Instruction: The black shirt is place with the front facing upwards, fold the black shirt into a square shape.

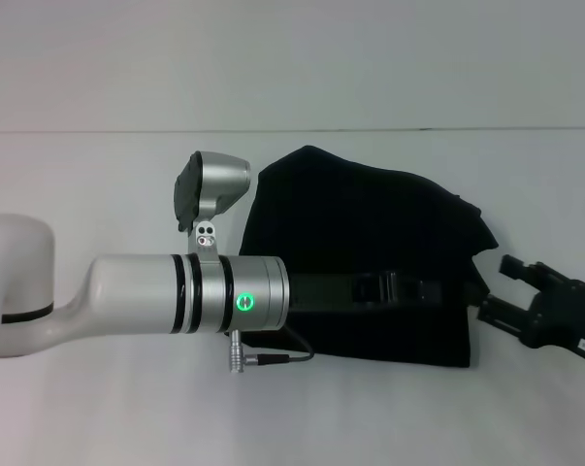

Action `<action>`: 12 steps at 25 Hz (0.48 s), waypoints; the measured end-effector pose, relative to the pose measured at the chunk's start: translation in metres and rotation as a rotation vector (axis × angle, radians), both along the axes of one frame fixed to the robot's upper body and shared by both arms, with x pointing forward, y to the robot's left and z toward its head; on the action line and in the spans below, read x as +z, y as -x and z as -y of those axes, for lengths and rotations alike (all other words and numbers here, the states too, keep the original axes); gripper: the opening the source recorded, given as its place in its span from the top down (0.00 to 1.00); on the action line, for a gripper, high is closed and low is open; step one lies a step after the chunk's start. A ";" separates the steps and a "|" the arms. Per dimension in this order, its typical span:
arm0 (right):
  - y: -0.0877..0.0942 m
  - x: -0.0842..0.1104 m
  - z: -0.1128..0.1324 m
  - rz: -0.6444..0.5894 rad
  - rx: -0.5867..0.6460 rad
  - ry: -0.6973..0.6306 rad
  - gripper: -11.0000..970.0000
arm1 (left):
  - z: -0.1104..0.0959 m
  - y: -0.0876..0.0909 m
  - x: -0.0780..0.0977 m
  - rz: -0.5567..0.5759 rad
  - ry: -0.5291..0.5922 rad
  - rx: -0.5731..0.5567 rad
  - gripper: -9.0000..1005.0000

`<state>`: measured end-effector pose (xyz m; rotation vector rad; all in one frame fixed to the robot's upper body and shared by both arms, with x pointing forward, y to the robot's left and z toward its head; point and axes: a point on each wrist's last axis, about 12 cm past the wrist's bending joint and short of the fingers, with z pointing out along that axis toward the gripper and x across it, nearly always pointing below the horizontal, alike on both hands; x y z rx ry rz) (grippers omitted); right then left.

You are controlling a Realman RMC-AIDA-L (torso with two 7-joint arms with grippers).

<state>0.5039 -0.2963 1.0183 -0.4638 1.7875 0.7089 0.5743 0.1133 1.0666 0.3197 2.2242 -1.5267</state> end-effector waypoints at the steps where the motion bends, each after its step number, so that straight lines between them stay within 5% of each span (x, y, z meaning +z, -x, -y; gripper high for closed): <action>1: 0.001 -0.001 0.003 -0.002 -0.015 0.001 0.14 | 0.000 0.000 0.000 0.009 0.008 0.002 0.97; 6: 0.011 -0.003 0.029 -0.007 -0.125 -0.004 0.14 | -0.003 0.004 0.003 0.035 0.066 0.003 0.92; 12: 0.013 0.002 0.037 0.024 -0.191 -0.050 0.14 | -0.019 0.006 0.015 0.112 0.108 -0.055 0.71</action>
